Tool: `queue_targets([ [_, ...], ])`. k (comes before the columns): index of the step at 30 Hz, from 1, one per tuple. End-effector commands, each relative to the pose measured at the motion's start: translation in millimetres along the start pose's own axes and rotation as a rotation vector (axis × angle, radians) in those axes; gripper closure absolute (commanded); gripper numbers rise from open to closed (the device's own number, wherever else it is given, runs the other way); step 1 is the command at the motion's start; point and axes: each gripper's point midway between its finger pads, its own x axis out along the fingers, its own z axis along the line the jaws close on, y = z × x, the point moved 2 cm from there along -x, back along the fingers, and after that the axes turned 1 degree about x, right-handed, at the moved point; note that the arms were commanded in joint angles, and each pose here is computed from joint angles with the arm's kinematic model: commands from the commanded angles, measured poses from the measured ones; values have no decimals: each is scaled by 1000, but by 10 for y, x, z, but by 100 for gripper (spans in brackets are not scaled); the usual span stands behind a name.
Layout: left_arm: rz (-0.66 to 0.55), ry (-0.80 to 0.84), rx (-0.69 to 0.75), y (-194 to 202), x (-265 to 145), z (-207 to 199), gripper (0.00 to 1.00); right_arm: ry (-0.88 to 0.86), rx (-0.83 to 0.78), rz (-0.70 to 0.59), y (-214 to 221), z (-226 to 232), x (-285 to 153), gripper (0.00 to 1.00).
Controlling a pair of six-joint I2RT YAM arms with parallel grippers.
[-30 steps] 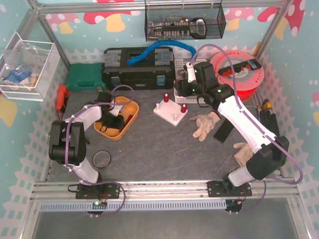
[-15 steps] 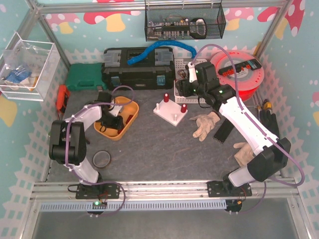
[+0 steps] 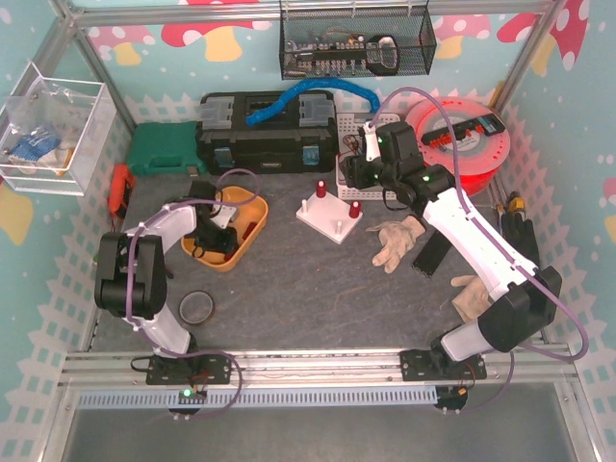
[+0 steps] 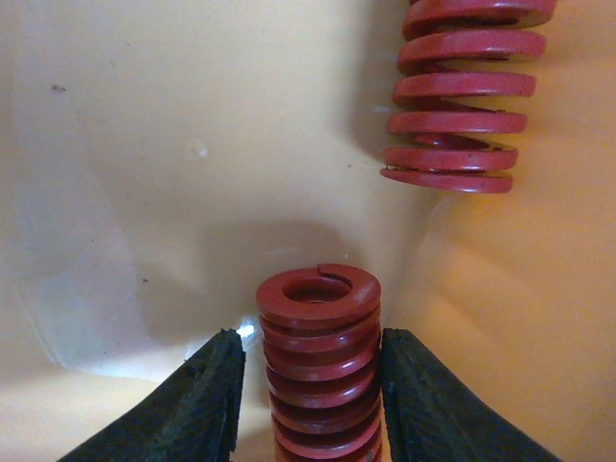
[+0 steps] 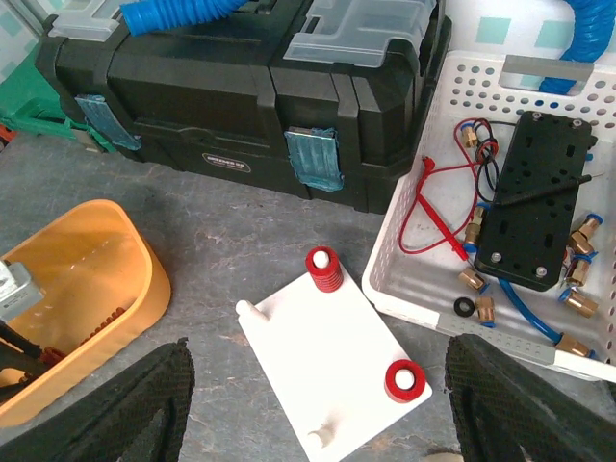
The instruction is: Install the large spring
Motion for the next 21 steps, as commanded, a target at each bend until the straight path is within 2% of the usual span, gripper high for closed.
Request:
queue_targets([
  [1,36,11,-15,86,51,11,59,13,8,-14,-23,-31,-88,28],
  [9,1,-6,-9,-25,-29,29,76,23,7,-21,-36,-48,-107,28],
  [15,-48,-41,2,-164,-156,64,81,30,12,-24,-27,-57,-128,27],
  [21,-150,-95,-2,-425,-446,96,83,21,15,-36,-61,-44,-142,27],
])
